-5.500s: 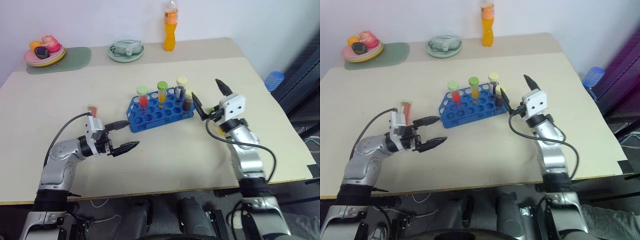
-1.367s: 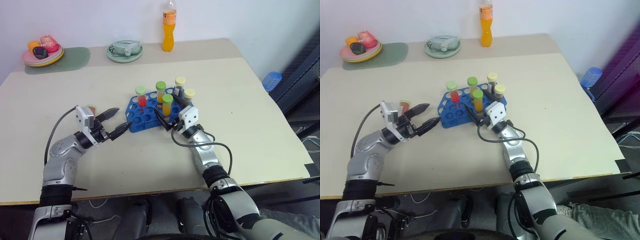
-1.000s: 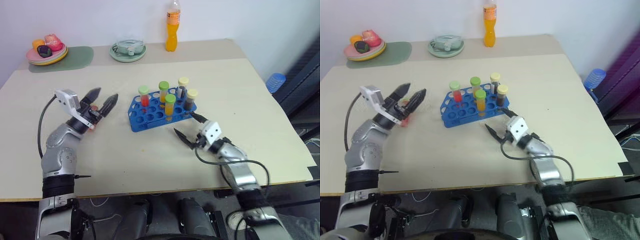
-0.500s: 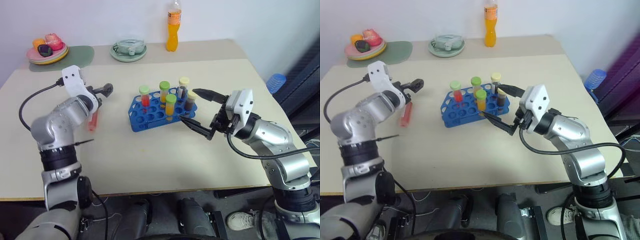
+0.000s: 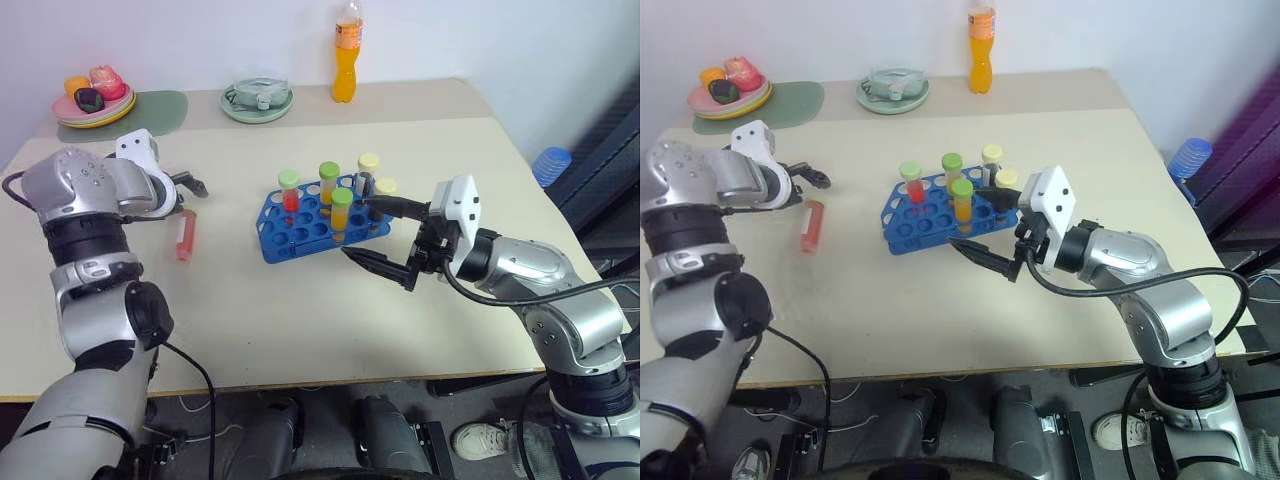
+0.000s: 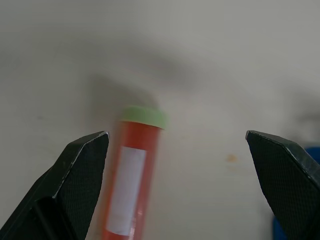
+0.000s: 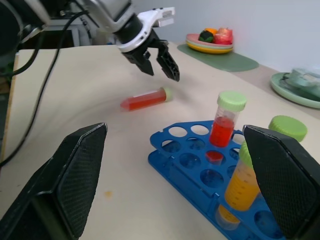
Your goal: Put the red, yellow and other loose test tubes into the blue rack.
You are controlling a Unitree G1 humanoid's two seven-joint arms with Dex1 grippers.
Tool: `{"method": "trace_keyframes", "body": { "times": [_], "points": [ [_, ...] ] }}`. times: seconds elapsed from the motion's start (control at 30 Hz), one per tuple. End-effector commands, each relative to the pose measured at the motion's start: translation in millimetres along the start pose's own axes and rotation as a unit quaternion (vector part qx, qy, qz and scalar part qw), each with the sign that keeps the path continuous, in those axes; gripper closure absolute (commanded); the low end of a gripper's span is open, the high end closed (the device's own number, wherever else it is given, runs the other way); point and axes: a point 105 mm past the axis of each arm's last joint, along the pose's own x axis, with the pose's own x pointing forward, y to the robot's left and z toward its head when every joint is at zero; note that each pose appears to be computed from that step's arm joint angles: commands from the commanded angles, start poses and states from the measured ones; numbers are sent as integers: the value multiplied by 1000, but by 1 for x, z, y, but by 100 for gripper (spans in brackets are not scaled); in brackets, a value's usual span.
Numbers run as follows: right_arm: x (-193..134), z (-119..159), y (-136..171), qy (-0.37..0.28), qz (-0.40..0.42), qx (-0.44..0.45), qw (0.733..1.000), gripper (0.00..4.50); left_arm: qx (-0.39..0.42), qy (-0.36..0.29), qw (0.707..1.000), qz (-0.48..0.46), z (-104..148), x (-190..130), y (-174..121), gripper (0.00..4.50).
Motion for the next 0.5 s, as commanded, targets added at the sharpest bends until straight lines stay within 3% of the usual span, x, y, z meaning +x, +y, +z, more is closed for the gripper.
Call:
{"method": "trace_keyframes", "body": {
  "times": [0.03,0.33,0.5],
  "points": [
    [-2,6,-3,-6,2,-19,1000,5,-1,-8,999,37,15,-1,7,0],
    [-3,-2,-6,2,-18,-43,999,5,51,37,997,46,2,21,-14,0],
    [-5,-2,-6,2,-27,-43,999,5,81,57,993,57,-9,28,-11,0]
  ]
}}
